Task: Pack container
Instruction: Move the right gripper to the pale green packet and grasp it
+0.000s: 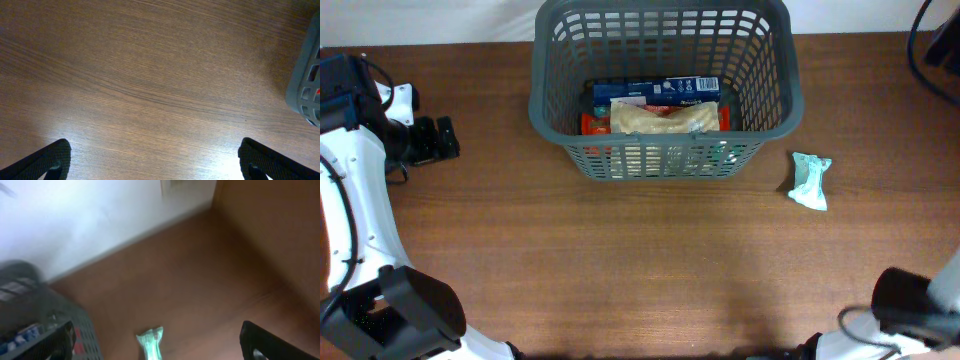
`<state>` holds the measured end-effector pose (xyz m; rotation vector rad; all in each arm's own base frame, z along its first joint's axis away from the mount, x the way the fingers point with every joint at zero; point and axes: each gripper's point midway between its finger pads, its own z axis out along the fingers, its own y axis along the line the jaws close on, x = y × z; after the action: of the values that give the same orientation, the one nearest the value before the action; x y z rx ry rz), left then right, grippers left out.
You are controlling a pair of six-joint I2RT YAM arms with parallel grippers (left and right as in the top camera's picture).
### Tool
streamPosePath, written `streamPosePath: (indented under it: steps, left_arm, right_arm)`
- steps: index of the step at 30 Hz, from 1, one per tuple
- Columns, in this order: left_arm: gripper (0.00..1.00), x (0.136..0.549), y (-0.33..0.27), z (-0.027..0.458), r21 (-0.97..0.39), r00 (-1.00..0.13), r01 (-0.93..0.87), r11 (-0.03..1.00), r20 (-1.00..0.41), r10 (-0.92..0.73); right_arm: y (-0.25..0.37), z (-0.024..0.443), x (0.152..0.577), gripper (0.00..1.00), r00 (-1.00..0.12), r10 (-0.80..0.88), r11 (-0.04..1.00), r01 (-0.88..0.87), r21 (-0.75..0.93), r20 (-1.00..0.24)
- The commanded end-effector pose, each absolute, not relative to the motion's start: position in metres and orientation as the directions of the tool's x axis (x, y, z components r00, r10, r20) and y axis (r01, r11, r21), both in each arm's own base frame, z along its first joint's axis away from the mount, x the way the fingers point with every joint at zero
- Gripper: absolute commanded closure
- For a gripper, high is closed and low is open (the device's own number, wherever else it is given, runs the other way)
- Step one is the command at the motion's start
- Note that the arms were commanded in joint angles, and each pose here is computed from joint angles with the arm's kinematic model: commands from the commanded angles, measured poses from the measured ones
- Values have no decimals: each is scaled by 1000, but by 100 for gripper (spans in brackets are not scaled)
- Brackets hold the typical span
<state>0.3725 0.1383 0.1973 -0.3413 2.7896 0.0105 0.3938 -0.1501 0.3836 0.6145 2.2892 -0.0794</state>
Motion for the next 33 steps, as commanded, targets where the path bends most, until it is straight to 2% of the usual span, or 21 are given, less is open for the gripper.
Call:
streamPosePath:
  steps: [1, 3, 5, 8, 11, 15, 22, 30, 33]
  left_arm:
    - [1, 370, 137, 203, -44, -910, -244, 969, -336, -244]
    - [1, 370, 137, 203, -44, -910, -244, 969, -336, -244]
    - [1, 370, 137, 203, -44, -910, -244, 969, -336, -244]
    - [1, 370, 137, 203, -44, -910, -244, 969, -336, -244]
    - [1, 370, 137, 203, -44, -910, -244, 969, -336, -244]
    - [1, 370, 137, 203, -44, -910, -244, 969, -336, -244]
    - [1, 370, 137, 203, -44, -910, -244, 969, -336, -244]
    - [1, 370, 137, 203, -44, -910, -244, 969, -336, -244]
    - [1, 370, 137, 203, -44, -910, -244, 969, -336, -244]
  right_arm:
    - [-139, 276, 423, 1, -743, 496, 868, 425, 256, -449]
    - [-132, 217, 430, 1, -795, 503, 862, 433, 263, -340]
    - [-123, 176, 429, 1, -828, 499, 861, 440, 254, -258]
    - [-106, 122, 422, 1, -869, 474, 869, 435, 236, -143]
    - [-92, 90, 415, 1, -907, 413, 895, 388, 222, -79]
    - [-75, 69, 406, 1, -947, 319, 931, 304, 201, -45]
    - [-91, 50, 387, 1, -951, 309, 950, 308, 54, -7]
    - [-86, 17, 370, 2, -951, 308, 949, 309, 54, 29]
    - [-85, 5, 365, 5, -948, 317, 946, 319, 54, 32]
